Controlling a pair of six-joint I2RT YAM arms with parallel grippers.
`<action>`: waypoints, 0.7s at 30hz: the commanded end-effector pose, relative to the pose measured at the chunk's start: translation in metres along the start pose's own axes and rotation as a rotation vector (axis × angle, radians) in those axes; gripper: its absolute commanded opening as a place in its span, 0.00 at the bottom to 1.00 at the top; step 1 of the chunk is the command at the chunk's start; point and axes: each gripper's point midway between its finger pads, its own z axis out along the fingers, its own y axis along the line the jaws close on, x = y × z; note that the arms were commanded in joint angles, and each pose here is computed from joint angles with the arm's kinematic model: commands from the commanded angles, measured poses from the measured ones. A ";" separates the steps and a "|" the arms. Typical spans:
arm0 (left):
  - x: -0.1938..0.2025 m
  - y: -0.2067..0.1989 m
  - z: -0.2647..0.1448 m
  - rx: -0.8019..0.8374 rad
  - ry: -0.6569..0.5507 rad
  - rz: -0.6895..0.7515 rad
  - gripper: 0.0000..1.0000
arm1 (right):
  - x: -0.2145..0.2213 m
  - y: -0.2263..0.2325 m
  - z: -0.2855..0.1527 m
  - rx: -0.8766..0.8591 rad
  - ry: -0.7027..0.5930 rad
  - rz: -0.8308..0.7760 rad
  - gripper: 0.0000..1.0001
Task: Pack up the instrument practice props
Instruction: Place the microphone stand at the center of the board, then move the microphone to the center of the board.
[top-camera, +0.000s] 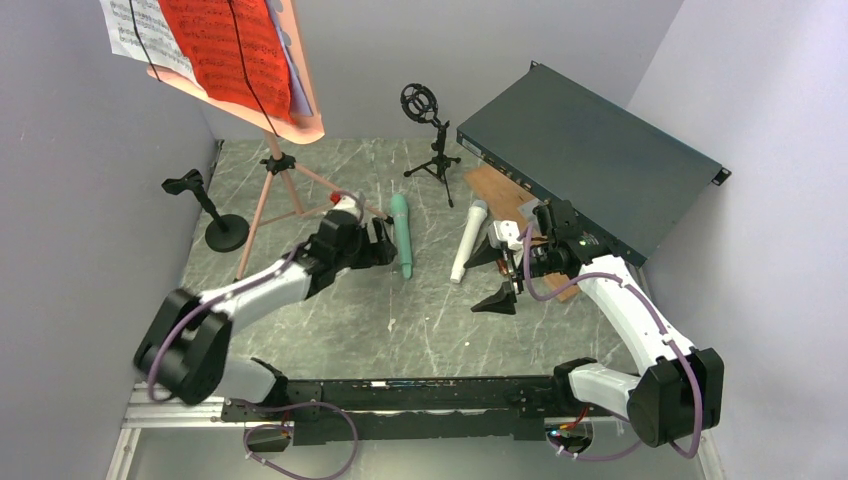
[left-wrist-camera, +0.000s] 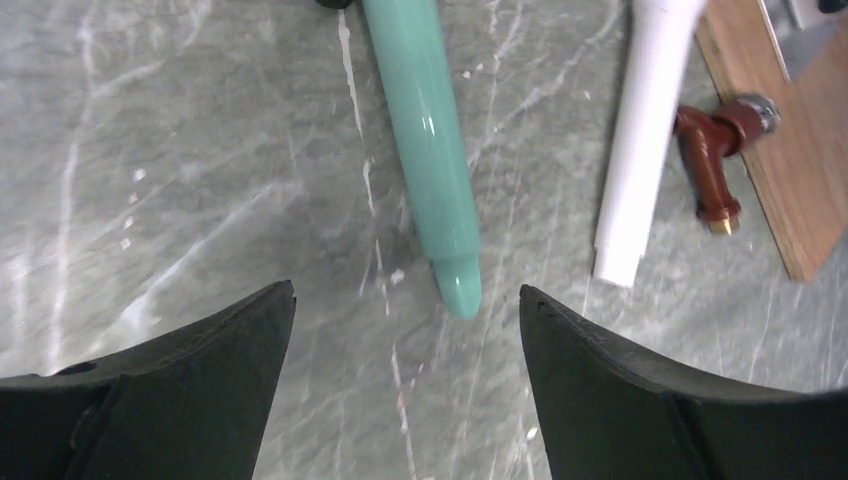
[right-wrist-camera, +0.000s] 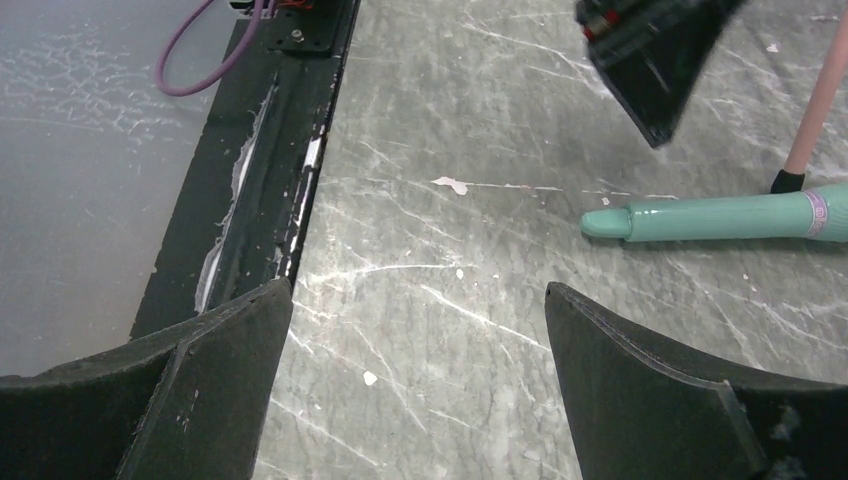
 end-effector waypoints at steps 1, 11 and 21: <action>-0.024 -0.016 0.038 -0.053 0.017 -0.160 0.81 | -0.002 -0.004 0.001 0.006 -0.004 -0.032 0.99; 0.008 -0.007 0.086 -0.357 0.190 -0.143 0.70 | -0.003 -0.004 0.001 0.006 -0.003 -0.032 0.99; 0.035 0.019 0.110 -0.627 0.263 -0.050 0.55 | -0.004 -0.004 0.001 0.006 -0.002 -0.036 0.99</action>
